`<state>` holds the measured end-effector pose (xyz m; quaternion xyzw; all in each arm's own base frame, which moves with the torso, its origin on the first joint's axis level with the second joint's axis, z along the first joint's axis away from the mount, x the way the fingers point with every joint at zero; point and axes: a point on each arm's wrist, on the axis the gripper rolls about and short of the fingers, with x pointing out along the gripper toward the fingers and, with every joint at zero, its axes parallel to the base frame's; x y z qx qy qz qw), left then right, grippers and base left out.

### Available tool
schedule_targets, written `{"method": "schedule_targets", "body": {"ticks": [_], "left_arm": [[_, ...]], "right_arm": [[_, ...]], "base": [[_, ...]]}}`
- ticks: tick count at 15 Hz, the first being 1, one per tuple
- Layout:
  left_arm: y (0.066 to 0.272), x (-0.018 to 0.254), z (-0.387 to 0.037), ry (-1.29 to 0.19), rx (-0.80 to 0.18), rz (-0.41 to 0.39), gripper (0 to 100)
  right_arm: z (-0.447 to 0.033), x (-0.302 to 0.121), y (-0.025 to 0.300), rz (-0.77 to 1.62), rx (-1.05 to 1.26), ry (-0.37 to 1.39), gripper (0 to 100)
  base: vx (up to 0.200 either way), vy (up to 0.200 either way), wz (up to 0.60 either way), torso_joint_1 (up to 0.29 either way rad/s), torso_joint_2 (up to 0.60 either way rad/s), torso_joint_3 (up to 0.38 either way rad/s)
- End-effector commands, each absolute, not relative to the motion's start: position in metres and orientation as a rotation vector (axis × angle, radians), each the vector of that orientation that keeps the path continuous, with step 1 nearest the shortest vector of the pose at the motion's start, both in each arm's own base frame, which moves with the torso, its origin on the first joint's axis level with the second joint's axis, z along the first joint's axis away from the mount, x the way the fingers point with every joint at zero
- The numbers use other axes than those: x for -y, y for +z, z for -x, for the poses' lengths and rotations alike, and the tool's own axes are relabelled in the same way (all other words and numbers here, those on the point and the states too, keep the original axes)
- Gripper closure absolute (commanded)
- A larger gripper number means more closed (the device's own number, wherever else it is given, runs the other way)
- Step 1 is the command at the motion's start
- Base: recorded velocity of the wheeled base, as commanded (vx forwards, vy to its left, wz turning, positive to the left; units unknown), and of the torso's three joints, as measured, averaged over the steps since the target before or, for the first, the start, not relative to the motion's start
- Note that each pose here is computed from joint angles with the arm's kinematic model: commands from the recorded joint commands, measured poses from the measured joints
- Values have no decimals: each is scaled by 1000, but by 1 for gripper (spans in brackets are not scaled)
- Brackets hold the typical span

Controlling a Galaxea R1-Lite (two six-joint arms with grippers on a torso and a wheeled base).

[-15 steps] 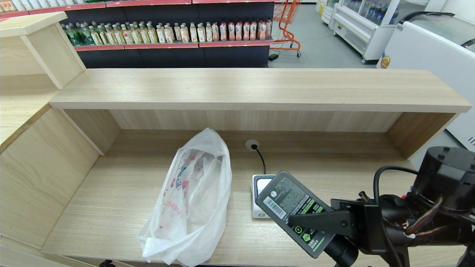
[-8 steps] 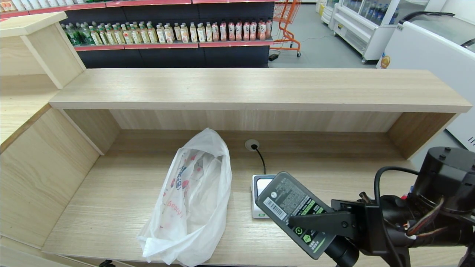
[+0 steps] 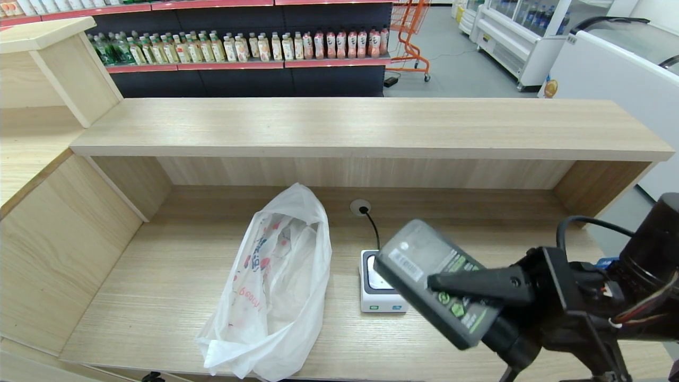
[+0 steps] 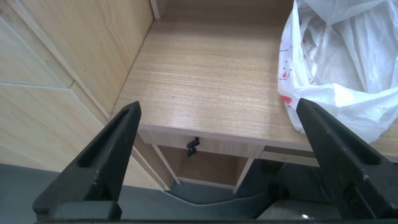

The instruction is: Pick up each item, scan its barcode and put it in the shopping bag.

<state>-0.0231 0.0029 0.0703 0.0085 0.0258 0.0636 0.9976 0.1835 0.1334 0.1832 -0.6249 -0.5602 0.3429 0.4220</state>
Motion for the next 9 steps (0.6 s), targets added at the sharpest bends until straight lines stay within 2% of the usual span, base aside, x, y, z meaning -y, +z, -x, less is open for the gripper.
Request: {"method": "schedule_targets", "body": {"ticks": [1, 2, 5, 6, 8, 9], "left_arm": [[70, -3, 23, 128, -51, -17, 0], [70, -3, 23, 128, -51, -17, 0], [70, -3, 23, 128, -51, -17, 0], [70, -3, 23, 128, -51, -17, 0], [70, -3, 23, 128, -51, -17, 0], [70, -3, 23, 128, -51, -17, 0]], "right_arm": [[-182, -93, 211, 1371, 896, 643, 100], [-179, -77, 215, 1220, 707, 540, 100], [-187, -32, 205, 869, 320, 468, 100], [-195, -30, 199, 599, 89, 465, 100], [-203, -46, 193, 255, -130, 515, 100], [-215, -66, 188, -2, -271, 538, 100]], "base": [[0, 0, 0, 0, 0, 0], [0, 0, 0, 0, 0, 0], [0, 0, 0, 0, 0, 0], [0, 0, 0, 0, 0, 0], [0, 0, 0, 0, 0, 0], [0, 0, 0, 0, 0, 0]]}}
